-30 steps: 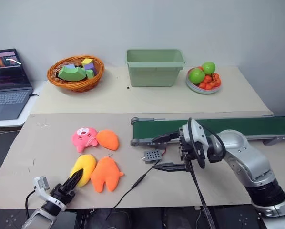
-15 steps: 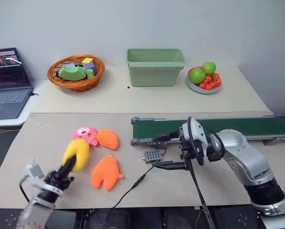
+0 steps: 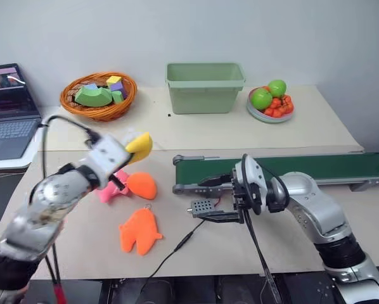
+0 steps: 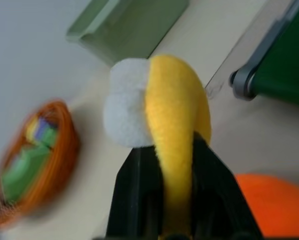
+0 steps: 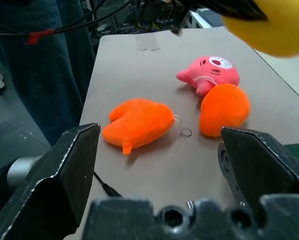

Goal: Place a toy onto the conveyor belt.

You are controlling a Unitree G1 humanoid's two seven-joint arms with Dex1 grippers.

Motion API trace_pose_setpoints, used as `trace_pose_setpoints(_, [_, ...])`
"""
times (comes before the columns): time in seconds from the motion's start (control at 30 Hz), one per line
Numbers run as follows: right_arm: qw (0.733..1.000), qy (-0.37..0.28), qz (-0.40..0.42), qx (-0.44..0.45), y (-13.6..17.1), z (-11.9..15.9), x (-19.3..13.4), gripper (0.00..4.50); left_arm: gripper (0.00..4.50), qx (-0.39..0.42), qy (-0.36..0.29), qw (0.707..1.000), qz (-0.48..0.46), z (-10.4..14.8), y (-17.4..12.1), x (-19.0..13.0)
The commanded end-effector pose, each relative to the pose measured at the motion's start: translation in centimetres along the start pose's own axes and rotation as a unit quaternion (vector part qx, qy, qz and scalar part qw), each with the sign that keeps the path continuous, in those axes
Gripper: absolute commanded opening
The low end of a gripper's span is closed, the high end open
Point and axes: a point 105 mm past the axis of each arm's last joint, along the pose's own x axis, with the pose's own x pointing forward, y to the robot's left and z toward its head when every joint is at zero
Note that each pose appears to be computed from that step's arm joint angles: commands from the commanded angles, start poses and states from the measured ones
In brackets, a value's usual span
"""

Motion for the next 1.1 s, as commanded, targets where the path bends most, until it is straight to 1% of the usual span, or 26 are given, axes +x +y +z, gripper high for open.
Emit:
trace_pose_setpoints(0.03, [0.999,-0.014,-0.023,-0.029,0.0,1.0,-0.5,4.5,0.54,0.19,-0.09,0.977,0.033,2.9,0.1,1.6])
trace_pose_setpoints(0.1, [0.999,-0.015,-0.033,-0.028,0.0,1.0,-0.6,4.5,0.54,0.252,-0.123,0.959,0.042,3.8,-0.5,2.1])
trace_pose_setpoints(0.13, [0.999,-0.016,-0.037,-0.028,0.0,1.0,-0.7,4.5,0.54,0.278,-0.138,0.95,0.036,3.9,-1.3,2.3])
trace_pose_setpoints(0.2, [0.998,-0.017,-0.044,-0.028,0.0,1.0,-0.7,4.5,0.54,0.312,-0.162,0.936,0.024,4.0,-2.7,2.4])
trace_pose_setpoints(0.3, [0.998,-0.023,-0.051,-0.025,0.1,1.1,-0.7,4.5,0.54,0.332,-0.207,0.92,0.029,4.4,-4.7,2.2])
trace_pose_setpoints(0.43, [0.998,-0.03,-0.06,-0.023,0.2,1.3,-0.8,4.5,0.54,0.341,-0.244,0.907,0.052,5.0,-5.6,2.2])
trace_pose_setpoints(0.53, [0.997,-0.032,-0.064,-0.022,0.2,1.4,-0.9,4.5,0.54,0.336,-0.245,0.909,0.039,4.3,-6.5,2.5])
trace_pose_setpoints(0.6, [0.997,-0.033,-0.066,-0.023,0.1,1.5,-1.0,4.5,0.54,0.327,-0.241,0.913,0.037,4.0,-6.6,2.7])
trace_pose_setpoints(0.73, [0.997,-0.036,-0.071,-0.024,0.0,1.7,-1.2,4.5,1.76,0.309,-0.228,0.923,0.018,3.2,-6.9,3.1])
trace_pose_setpoints(0.77, [0.996,-0.036,-0.072,-0.025,0.0,1.7,-1.2,4.5,2.15,0.31,-0.226,0.923,0.016,3.0,-6.9,3.1])
trace_pose_setpoints(0.8, [0.996,-0.036,-0.072,-0.025,0.0,1.7,-1.2,4.5,2.38,0.31,-0.226,0.923,0.015,3.0,-6.9,3.1])
trace_pose_setpoints(0.83, [0.996,-0.037,-0.072,-0.025,0.0,1.7,-1.2,4.5,2.93,0.309,-0.226,0.924,0.015,2.9,-6.8,3.1])
trace_pose_setpoints(0.9, [0.996,-0.038,-0.073,-0.026,-0.1,1.8,-1.2,4.5,3.6,0.308,-0.227,0.924,0.016,2.9,-6.8,3.1])
trace_pose_setpoints(0.97, [0.996,-0.039,-0.073,-0.026,-0.2,1.8,-1.1,4.5,4.45,0.307,-0.226,0.924,0.017,2.9,-6.7,3.1])
trace_pose_setpoints(1.1, [0.996,-0.039,-0.074,-0.027,-0.2,1.8,-1.1,4.5,4.45,0.299,-0.219,0.929,0.009,2.6,-6.9,3.0])
